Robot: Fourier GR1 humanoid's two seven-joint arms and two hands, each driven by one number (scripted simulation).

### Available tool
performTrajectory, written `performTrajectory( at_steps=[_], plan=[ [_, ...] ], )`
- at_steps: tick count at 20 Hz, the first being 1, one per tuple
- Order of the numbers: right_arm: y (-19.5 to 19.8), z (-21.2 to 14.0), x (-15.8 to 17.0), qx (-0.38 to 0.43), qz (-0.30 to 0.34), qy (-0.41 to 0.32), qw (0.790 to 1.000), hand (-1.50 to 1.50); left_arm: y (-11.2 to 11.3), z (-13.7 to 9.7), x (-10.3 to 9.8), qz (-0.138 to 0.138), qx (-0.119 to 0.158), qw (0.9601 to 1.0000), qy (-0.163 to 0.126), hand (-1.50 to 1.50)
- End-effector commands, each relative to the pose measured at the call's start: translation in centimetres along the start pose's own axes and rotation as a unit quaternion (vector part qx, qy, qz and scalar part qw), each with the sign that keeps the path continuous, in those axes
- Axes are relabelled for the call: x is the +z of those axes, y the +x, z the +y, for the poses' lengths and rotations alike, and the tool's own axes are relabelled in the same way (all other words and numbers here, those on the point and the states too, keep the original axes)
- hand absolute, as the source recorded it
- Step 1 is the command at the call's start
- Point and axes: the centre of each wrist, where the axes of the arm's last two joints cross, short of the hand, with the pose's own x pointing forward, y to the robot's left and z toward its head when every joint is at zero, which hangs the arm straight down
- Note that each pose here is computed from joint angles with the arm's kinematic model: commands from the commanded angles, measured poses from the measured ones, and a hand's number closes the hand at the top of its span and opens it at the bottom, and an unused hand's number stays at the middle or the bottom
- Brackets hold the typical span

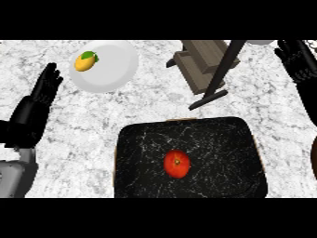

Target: Pick the tomato from the tray and place it in the tiered basket

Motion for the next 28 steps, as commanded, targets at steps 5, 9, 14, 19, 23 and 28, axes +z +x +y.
performTrajectory(
  at_steps=[5,9,14,19,23,28],
  plan=[
    [-1.5,1.7,2.8,-0.236,-0.069,-0.131,0.96,1.5,-2.2,-3.0,1.4,0.023,-0.006,0.9985,0.049,0.0],
    [-8.2,5.3,7.9,-0.303,0.072,-0.231,0.922,-1.5,-2.4,-4.1,1.9,0.044,0.018,0.998,0.043,0.0],
    [-8.3,7.3,11.2,-0.452,-0.043,-0.075,0.888,-1.5,-1.4,-5.7,1.6,0.043,0.029,0.9977,0.043,0.0],
    [-6.6,3.2,16.2,-0.332,-0.049,-0.012,0.942,-1.5,-2.0,-8.5,2.6,0.041,0.02,0.9983,0.036,0.0],
    [-3.4,-0.5,15.5,-0.107,-0.003,0.062,0.992,-1.5,-1.7,-7.8,2.0,0.054,0.023,0.9976,0.037,0.0],
    [2.2,-2.0,14.5,0.118,0.018,0.144,0.982,-1.5,-2.0,-7.1,2.6,0.046,0.008,0.9981,0.04,0.0]
  ],
)
